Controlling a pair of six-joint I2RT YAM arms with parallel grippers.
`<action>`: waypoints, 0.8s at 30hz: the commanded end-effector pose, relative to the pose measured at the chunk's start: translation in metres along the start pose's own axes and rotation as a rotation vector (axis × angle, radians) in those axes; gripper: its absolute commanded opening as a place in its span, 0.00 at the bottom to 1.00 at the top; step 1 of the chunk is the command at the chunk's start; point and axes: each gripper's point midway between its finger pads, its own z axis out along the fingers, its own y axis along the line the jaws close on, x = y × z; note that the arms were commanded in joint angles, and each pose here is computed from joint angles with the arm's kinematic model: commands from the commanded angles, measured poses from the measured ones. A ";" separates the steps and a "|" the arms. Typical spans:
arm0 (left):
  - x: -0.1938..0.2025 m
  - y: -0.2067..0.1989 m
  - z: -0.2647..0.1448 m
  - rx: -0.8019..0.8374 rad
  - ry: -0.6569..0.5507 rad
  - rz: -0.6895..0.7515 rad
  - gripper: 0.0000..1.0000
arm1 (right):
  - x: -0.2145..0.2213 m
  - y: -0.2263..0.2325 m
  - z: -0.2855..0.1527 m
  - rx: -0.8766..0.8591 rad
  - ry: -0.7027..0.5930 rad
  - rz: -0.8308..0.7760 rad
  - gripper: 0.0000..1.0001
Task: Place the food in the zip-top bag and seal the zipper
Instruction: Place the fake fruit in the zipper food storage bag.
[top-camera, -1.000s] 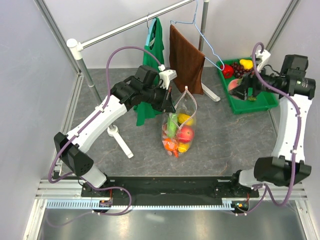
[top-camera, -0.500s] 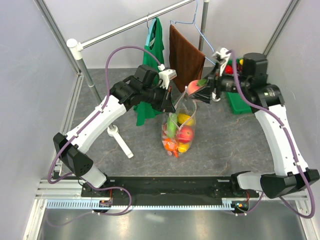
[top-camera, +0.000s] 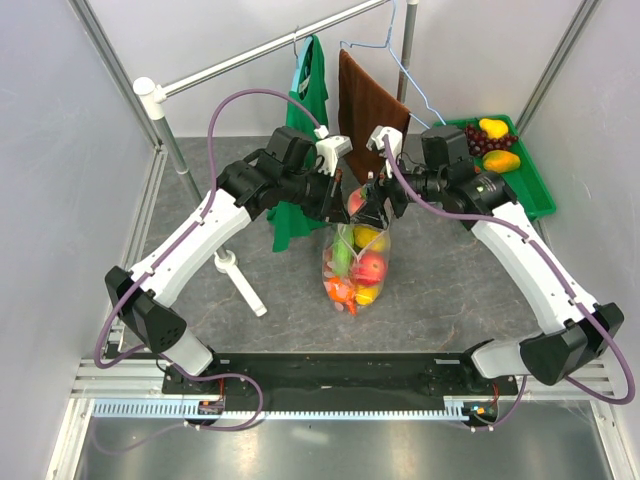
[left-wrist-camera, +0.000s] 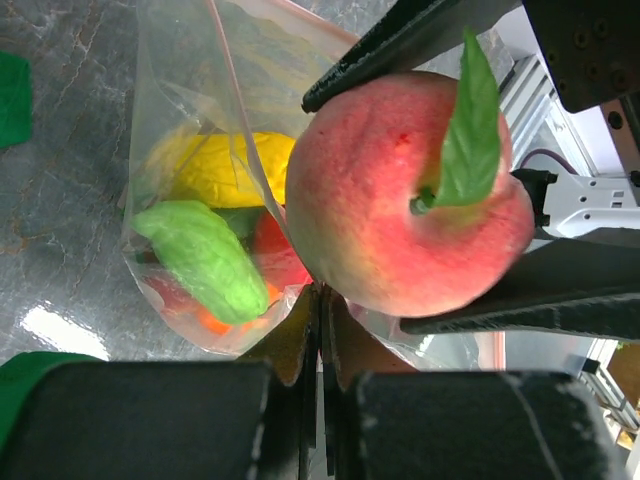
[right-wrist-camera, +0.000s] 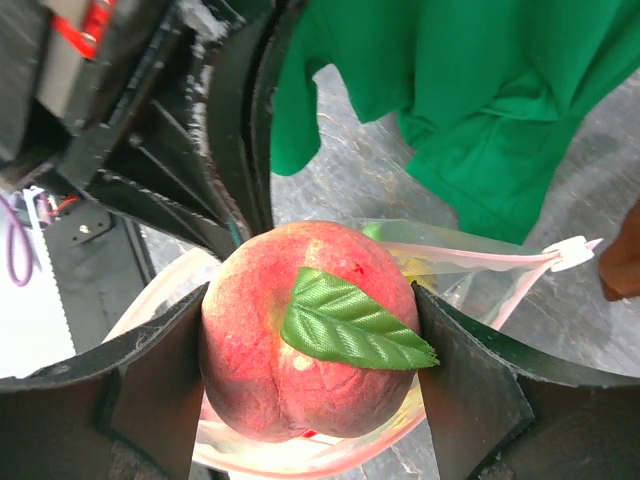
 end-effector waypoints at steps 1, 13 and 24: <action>-0.018 -0.017 -0.016 0.039 -0.065 0.047 0.02 | 0.001 -0.006 -0.007 0.070 0.008 -0.045 0.75; -0.020 -0.018 -0.016 0.045 -0.070 0.054 0.02 | -0.021 -0.013 -0.045 0.230 -0.028 0.092 0.93; -0.021 -0.021 -0.016 0.057 -0.069 0.065 0.02 | 0.019 -0.039 -0.046 0.295 0.097 0.231 0.52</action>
